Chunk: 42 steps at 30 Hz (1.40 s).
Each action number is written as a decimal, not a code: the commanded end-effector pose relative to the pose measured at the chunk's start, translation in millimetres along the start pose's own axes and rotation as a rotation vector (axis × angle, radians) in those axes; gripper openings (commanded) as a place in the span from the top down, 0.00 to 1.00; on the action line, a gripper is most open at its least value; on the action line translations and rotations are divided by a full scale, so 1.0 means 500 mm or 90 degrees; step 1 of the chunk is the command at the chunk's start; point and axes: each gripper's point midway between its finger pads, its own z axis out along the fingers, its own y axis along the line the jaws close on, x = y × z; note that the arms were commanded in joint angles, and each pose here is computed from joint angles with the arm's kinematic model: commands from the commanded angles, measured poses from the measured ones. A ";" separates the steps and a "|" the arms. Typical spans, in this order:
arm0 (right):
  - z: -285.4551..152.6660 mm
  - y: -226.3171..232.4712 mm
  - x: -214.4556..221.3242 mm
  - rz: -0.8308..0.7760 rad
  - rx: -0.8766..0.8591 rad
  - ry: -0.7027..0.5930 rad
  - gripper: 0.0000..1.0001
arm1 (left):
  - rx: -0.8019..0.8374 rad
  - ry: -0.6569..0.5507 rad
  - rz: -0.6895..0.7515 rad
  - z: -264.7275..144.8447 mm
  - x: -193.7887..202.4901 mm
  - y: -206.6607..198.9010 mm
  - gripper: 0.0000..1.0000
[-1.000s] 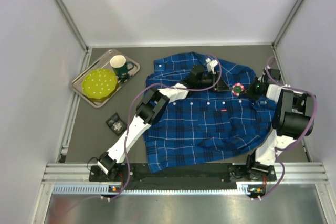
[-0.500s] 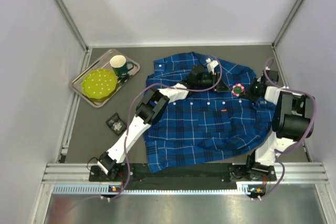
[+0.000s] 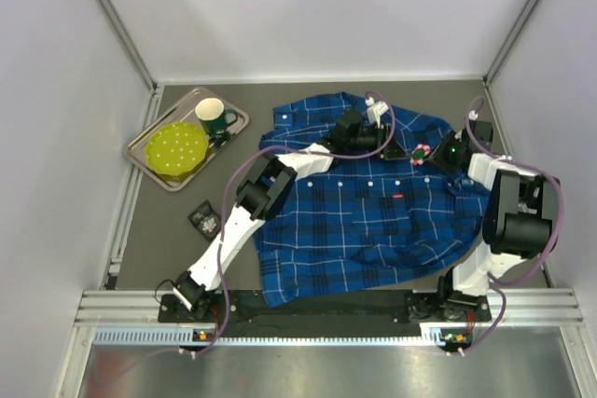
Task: Remove the brooch from the garment
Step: Place the brooch on the flattened clothing, then pick up the brooch from the flattened clothing.
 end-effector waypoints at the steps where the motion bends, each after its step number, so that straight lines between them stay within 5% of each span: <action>1: -0.021 0.061 -0.080 -0.041 -0.060 -0.088 0.65 | 0.052 -0.046 0.071 -0.015 -0.101 -0.127 0.51; 5: -0.010 0.101 -0.093 -0.063 -0.114 -0.086 0.54 | 0.027 -0.038 0.057 -0.016 -0.103 -0.117 0.49; 15: 0.015 0.218 -0.063 -0.186 -0.160 -0.077 0.51 | -0.049 -0.061 0.053 -0.062 -0.138 -0.108 0.51; 23: 0.029 0.273 -0.057 -0.072 -0.257 -0.010 0.50 | -0.128 -0.087 0.078 -0.127 -0.149 -0.115 0.44; 27: -0.038 0.272 -0.111 0.005 -0.290 -0.054 0.50 | -0.156 -0.071 0.142 -0.106 -0.129 -0.111 0.33; 32: -0.068 0.184 -0.159 0.063 -0.197 -0.091 0.49 | -0.183 -0.034 0.286 -0.059 -0.104 -0.125 0.30; 37: -0.048 0.116 -0.124 0.090 -0.173 -0.058 0.50 | -0.164 -0.017 0.377 -0.012 -0.119 -0.134 0.38; 42: -0.008 0.092 -0.087 0.127 -0.183 -0.029 0.56 | -0.118 -0.092 0.330 0.035 -0.145 -0.140 0.44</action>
